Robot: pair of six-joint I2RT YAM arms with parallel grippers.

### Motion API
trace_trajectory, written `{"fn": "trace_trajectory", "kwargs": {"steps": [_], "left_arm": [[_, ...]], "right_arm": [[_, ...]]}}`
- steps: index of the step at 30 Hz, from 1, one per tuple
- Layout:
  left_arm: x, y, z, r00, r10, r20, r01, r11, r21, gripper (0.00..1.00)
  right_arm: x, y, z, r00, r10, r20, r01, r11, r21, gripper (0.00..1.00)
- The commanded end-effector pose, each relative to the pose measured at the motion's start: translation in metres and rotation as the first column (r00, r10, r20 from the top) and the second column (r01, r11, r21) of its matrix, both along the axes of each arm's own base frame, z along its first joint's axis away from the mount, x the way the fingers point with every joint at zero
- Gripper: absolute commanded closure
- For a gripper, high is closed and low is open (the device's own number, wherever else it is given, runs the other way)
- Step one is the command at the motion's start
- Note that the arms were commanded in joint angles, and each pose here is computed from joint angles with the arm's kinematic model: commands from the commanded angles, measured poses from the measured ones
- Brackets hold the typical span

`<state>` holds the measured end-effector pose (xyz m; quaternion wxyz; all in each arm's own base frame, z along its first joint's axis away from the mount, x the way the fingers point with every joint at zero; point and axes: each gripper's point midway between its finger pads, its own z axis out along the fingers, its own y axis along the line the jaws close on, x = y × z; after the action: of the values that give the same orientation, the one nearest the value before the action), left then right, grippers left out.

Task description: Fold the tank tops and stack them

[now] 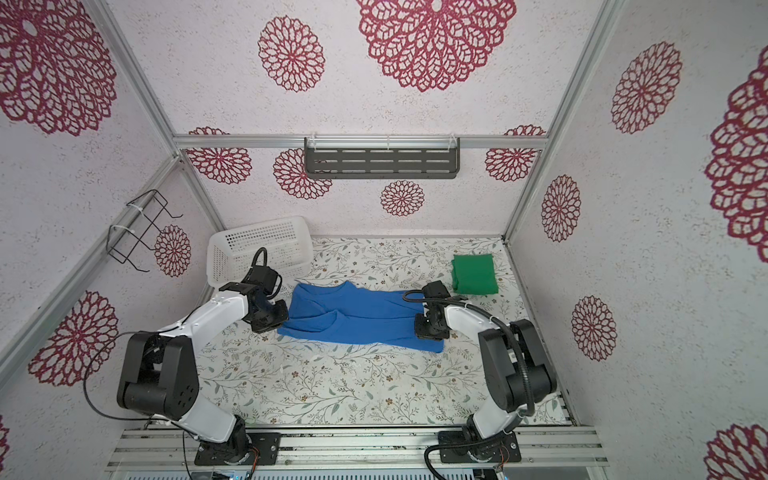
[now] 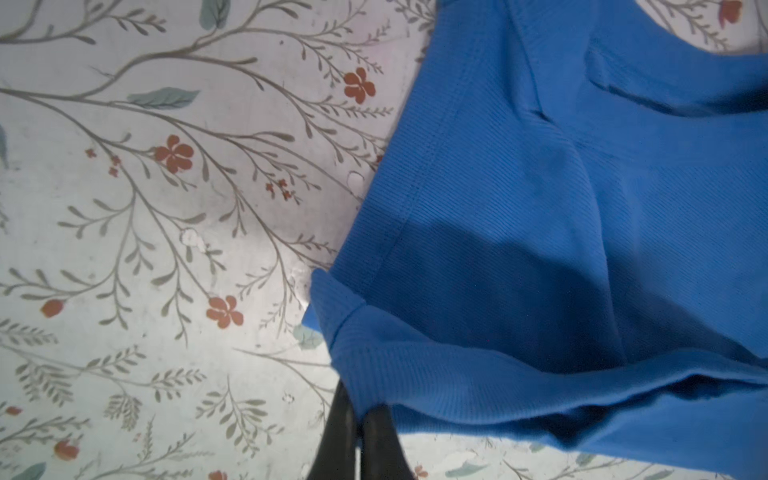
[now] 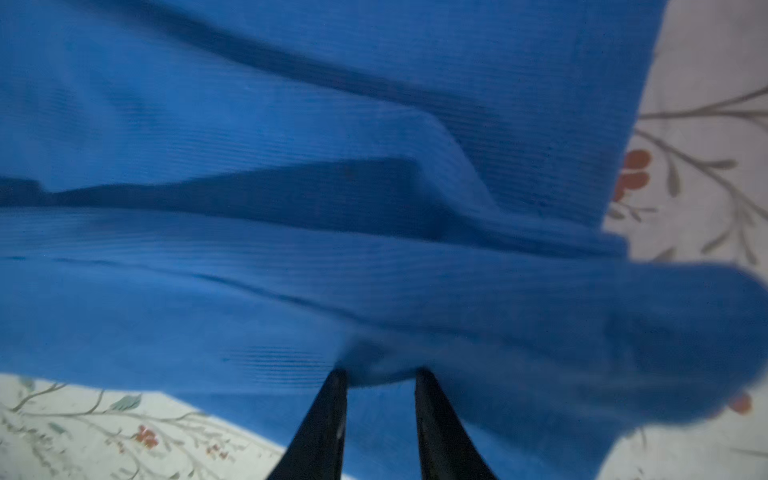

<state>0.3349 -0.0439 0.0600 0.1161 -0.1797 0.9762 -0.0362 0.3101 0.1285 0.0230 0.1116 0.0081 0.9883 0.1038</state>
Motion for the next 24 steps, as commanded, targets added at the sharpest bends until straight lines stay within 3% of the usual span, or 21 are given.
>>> {"fn": "trace_trajectory", "kwargs": {"steps": [1,5,8,11,18,24], "left_arm": [[0.016,0.006,-0.012,1.000,-0.007,-0.009,0.007,0.999,-0.043,1.00],[0.021,0.012,-0.024,0.999,-0.009,-0.041,0.007,0.999,-0.038,0.96],[0.022,0.016,-0.020,0.999,-0.016,-0.035,0.015,1.000,-0.012,0.64],[0.020,0.024,-0.004,1.000,-0.010,-0.012,0.010,0.999,0.032,0.54],[-0.001,0.032,0.060,0.994,0.040,0.103,-0.052,0.993,0.109,0.51],[-0.015,-0.033,0.053,0.993,-0.052,0.102,0.047,0.998,0.053,0.54]], "right_arm": [[0.026,-0.007,0.004,0.998,-0.009,0.059,0.011,0.999,-0.042,0.69],[0.038,-0.007,0.013,0.996,0.015,0.086,-0.010,0.998,-0.055,0.69],[0.041,-0.010,0.030,0.994,0.035,0.108,-0.027,0.997,-0.078,0.67],[0.037,-0.016,0.053,0.990,0.044,0.135,-0.030,0.994,-0.104,0.64],[-0.008,-0.008,0.067,0.994,0.050,0.100,-0.044,0.997,-0.063,0.65],[-0.026,-0.007,0.041,0.999,0.006,0.041,-0.004,0.999,-0.037,0.73]]}}
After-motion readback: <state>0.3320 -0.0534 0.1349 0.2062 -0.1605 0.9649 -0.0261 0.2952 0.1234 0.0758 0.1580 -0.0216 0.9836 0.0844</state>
